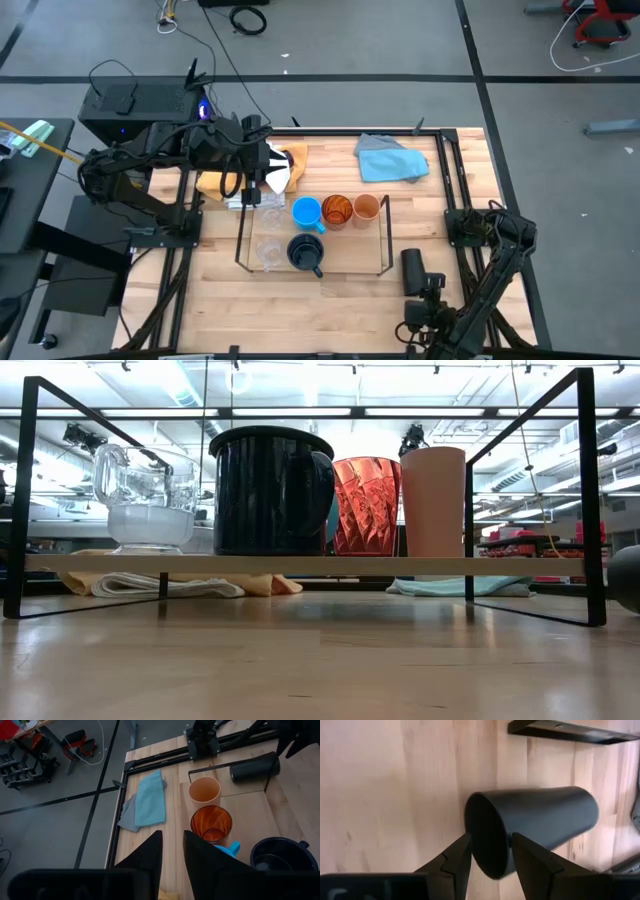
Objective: Stack small to large cups/mugs on shelf
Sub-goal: Put the black cup on the shelf
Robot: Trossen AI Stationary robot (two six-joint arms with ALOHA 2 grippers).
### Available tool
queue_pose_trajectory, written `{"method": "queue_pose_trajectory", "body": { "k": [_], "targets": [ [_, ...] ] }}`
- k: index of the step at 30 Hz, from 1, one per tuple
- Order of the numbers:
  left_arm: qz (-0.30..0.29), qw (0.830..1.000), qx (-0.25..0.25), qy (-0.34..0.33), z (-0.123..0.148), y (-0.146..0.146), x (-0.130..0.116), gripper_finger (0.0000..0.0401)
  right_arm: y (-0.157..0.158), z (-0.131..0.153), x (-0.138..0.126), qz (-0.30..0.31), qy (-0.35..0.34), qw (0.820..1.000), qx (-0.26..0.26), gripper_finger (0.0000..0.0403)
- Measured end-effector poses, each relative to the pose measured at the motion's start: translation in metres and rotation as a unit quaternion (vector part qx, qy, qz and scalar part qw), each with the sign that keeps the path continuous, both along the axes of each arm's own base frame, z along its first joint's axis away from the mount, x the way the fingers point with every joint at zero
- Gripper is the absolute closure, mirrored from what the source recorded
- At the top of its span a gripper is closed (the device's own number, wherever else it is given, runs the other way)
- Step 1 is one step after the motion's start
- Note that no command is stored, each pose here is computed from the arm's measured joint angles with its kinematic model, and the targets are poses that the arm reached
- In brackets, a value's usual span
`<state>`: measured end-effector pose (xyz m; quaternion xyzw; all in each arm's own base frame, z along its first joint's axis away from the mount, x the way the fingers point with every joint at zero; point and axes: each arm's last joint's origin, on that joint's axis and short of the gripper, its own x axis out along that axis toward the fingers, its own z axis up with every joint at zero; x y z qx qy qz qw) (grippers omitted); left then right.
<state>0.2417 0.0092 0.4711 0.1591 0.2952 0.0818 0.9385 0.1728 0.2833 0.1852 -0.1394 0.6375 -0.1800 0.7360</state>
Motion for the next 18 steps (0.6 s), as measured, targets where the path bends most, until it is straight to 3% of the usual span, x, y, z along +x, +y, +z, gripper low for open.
{"method": "queue_pose_trajectory", "body": {
  "k": [11,18],
  "targets": [
    [0.003,1.0,-0.005,-0.001,0.0,0.0,0.0,0.0322,-0.022,-0.03,-0.002,-0.033,0.018,0.999,-0.033,0.0258],
    [0.004,1.0,-0.006,-0.001,0.0,0.0,0.0,0.0319,-0.021,-0.023,0.005,-0.059,-0.003,0.998,-0.017,0.0277]
  ]
}}
